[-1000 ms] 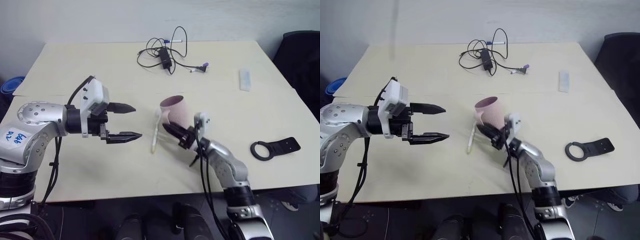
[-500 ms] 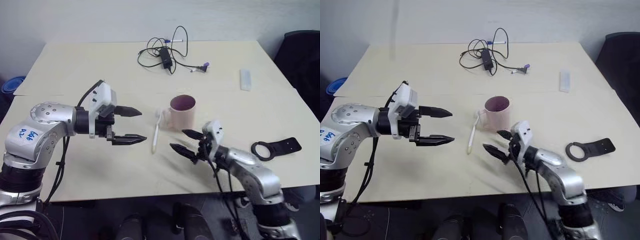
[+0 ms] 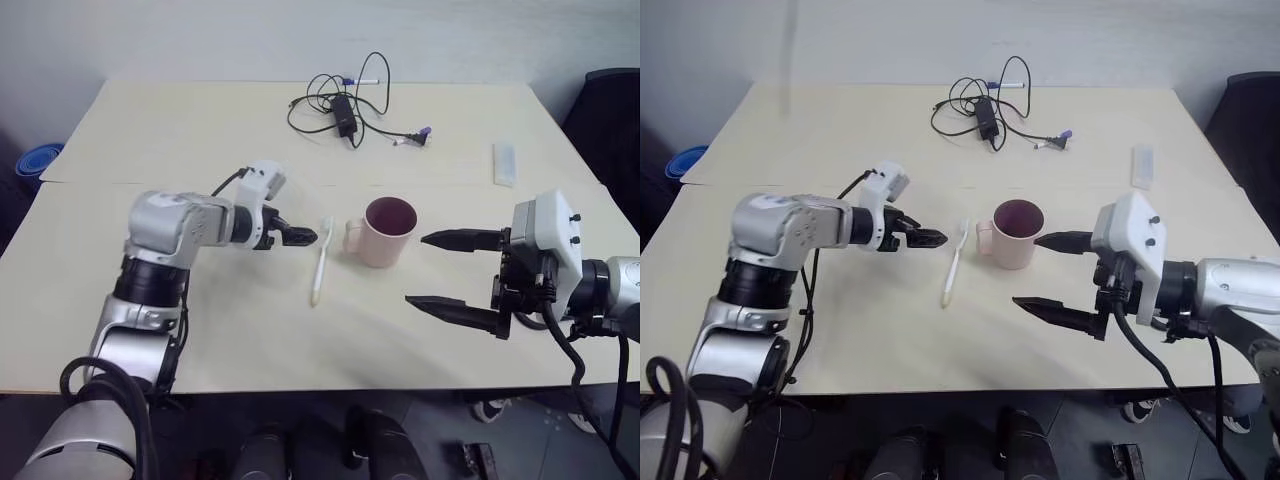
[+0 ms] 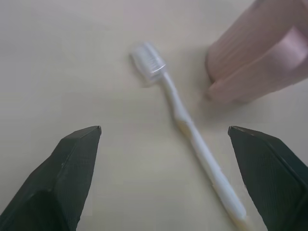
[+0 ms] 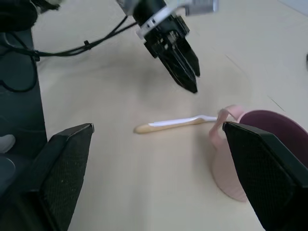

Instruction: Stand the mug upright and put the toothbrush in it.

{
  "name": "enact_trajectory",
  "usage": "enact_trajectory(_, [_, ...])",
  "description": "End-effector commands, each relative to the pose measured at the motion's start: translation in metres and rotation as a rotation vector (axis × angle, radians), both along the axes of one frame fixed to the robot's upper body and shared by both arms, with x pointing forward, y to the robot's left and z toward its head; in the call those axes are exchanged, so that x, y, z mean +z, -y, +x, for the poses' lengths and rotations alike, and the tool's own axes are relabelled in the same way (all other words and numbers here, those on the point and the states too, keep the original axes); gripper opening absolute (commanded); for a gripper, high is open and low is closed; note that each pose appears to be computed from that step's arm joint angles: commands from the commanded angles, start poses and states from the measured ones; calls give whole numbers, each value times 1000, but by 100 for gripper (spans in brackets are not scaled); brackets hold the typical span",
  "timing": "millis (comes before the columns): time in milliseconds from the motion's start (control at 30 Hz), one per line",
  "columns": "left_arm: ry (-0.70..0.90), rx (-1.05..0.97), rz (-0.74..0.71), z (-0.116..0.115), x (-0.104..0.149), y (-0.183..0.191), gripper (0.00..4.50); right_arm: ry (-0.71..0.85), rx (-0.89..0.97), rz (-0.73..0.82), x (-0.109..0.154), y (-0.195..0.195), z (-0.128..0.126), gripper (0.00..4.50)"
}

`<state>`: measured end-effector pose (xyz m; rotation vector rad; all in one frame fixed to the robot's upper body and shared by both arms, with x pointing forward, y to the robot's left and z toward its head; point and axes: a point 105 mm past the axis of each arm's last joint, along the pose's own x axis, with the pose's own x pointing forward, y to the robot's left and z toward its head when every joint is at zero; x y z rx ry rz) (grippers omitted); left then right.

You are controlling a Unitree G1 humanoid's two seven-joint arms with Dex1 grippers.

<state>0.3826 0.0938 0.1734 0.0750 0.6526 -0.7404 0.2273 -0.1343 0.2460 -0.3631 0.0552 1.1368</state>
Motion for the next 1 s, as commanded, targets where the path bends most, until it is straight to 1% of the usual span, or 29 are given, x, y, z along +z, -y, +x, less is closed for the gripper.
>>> enact_trajectory(33, [-6, 1, 69, 2, -1, 6, 450, 37, 3, -17, 6, -4, -4, 449])
enact_trajectory(133, [-33, -12, 125, 0, -10, 9, 450, 42, -8, -59, -2, -4, -6, 449])
enact_trajectory(200, [-53, -34, 125, -1, -12, 16, 450, 48, -20, -68, -5, -2, -8, 449])
enact_trajectory(367, [-73, -74, 90, -1, -7, 39, 450, 55, -69, -47, -6, 2, -8, 449])
enact_trajectory(533, [-85, -76, 99, 1, -3, 47, 450, 53, -83, -41, -11, 0, -11, 449])
enact_trajectory(633, [-90, -82, 155, 3, -10, 50, 450, 65, -94, -35, -11, 0, -10, 449])
enact_trajectory(700, [-119, -106, 175, 0, -16, 54, 450, 73, -98, -29, -10, -1, -10, 449])
enact_trajectory(767, [-165, -125, 184, -4, -27, 58, 410, 85, -103, -17, -7, -1, -10, 450])
enact_trajectory(867, [-222, -132, 202, -7, -45, 59, 339, 96, -108, -14, -6, -1, -10, 450])
enact_trajectory(933, [-250, -130, 202, -7, -52, 60, 282, 99, -115, -15, -6, -1, -10, 450])
enact_trajectory(967, [-257, -128, 201, -7, -53, 61, 244, 101, -117, -16, -6, -1, -11, 450])
enact_trajectory(1000, [-263, -127, 200, -7, -54, 62, 219, 103, -119, -15, -7, -1, -11, 450])
